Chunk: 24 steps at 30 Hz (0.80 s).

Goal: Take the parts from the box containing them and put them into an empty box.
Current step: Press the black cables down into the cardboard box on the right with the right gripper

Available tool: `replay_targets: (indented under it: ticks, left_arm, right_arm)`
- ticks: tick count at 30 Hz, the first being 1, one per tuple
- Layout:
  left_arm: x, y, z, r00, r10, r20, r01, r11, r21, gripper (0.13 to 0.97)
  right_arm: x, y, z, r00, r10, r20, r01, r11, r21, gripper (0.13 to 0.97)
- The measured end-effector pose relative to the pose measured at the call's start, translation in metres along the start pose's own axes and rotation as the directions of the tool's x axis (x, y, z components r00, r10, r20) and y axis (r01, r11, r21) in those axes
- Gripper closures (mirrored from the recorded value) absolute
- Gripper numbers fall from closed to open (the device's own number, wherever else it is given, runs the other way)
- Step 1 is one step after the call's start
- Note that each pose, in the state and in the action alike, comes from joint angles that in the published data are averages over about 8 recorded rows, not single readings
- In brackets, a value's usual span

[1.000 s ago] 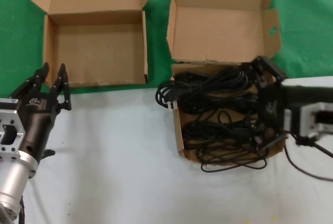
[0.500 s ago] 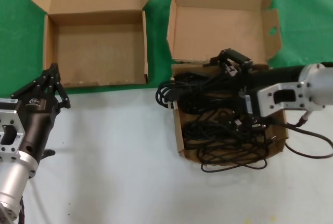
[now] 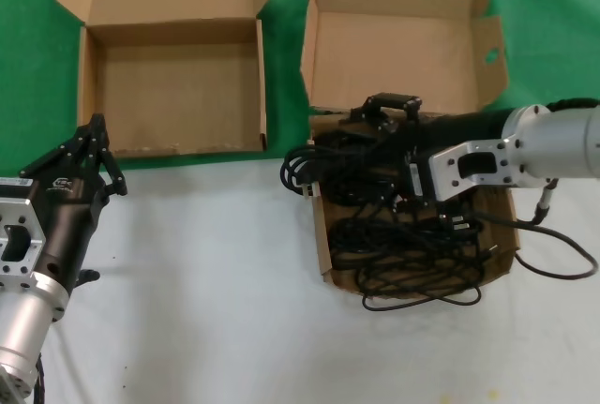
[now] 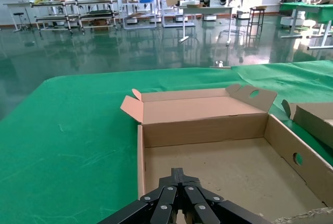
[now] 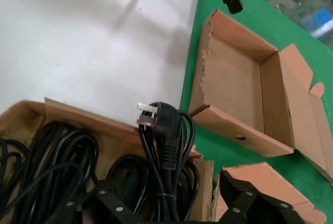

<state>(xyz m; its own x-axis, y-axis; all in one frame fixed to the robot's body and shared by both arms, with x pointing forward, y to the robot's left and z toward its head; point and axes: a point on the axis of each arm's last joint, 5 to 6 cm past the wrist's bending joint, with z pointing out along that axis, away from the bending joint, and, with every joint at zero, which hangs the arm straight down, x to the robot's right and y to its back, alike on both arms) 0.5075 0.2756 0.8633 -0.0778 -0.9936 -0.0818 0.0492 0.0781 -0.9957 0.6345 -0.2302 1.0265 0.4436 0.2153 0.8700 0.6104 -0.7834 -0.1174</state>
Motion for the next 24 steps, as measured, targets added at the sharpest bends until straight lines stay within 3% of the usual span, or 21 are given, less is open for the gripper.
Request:
replay_targets:
  ticks: [2, 19, 24]
  left_arm:
    - [0.0000, 0.0000, 0.000, 1.000, 0.000, 0.000, 0.000, 1.000, 0.000, 0.952]
    - [0.0000, 0.0000, 0.000, 1.000, 0.000, 0.000, 0.000, 1.000, 0.000, 0.952]
    - [0.0000, 0.0000, 0.000, 1.000, 0.000, 0.000, 0.000, 1.000, 0.000, 0.952]
  right_arm:
    - [0.000, 0.000, 0.003, 1.000, -0.008, -0.002, 0.008, 1.000, -0.004, 0.373]
    - [-0.003, 0.000, 0.016, 1.000, -0.021, -0.002, 0.021, 1.000, -0.012, 0.767]
    - [-0.002, 0.000, 0.014, 1.000, -0.022, -0.013, 0.022, 1.000, -0.010, 0.823]
